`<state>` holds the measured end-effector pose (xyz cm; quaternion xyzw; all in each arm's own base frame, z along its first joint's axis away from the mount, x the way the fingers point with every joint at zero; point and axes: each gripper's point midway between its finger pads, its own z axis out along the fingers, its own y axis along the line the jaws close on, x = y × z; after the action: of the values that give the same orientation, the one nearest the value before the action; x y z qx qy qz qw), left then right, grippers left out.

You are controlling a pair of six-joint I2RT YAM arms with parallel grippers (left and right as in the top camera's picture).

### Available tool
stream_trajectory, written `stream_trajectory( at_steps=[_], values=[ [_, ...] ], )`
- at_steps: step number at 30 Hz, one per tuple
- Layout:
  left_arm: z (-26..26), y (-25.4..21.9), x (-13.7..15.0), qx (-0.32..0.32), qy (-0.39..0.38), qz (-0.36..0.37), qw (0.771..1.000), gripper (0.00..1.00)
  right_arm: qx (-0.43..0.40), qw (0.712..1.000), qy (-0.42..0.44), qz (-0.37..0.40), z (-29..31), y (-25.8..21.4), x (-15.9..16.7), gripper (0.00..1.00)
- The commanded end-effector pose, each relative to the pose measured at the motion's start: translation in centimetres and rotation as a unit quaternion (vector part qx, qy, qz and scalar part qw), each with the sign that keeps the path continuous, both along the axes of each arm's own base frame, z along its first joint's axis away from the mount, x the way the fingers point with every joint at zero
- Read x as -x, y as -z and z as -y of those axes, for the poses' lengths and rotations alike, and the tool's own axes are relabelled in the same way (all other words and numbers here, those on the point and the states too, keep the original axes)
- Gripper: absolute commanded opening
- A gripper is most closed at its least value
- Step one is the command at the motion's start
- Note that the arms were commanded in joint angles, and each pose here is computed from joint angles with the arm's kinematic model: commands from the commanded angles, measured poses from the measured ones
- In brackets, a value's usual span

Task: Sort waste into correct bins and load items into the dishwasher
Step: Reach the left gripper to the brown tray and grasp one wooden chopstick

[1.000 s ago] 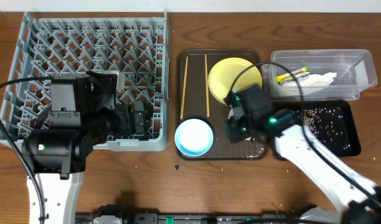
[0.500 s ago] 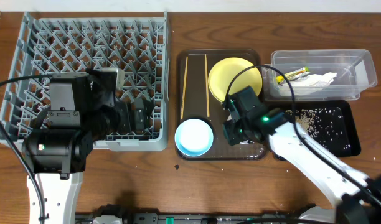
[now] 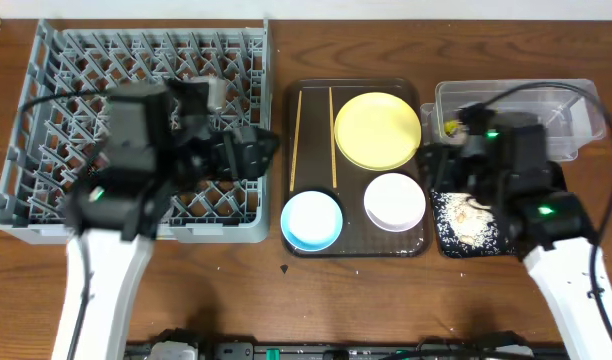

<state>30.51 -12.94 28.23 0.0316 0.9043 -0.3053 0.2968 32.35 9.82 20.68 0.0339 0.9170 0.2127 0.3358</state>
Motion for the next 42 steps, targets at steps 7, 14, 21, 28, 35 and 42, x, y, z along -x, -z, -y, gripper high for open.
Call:
stream_trajectory(
  at_steps=[7,14,21,28,35,42],
  values=[
    [4.9,7.8,-3.8,-0.23,0.011,-0.131,0.964,0.98,-0.025,0.998,0.046,-0.042,2.4,0.4,0.7,0.51],
    [9.5,14.1,-7.4,-0.247,0.052,-0.128,0.959,0.88,-0.022,0.997,0.046,-0.061,2.4,1.1,1.4,0.51],
    [10.0,20.4,-8.0,-0.262,0.038,-0.191,0.945,0.6,-0.021,0.997,0.046,-0.062,2.4,1.1,1.4,0.52],
    [10.7,24.6,-7.0,-0.281,0.056,-0.23,0.93,0.54,-0.02,0.997,0.046,-0.058,2.5,1.1,1.2,0.53],
    [11.8,27.1,-6.8,-0.283,0.052,-0.243,0.926,0.51,-0.02,0.997,0.046,-0.059,2.5,1.1,1.3,0.53],
    [12.2,27.7,-7.5,-0.276,0.046,-0.233,0.931,0.36,-0.02,0.997,0.046,-0.06,2.5,1.1,1.3,0.53]
  ],
)
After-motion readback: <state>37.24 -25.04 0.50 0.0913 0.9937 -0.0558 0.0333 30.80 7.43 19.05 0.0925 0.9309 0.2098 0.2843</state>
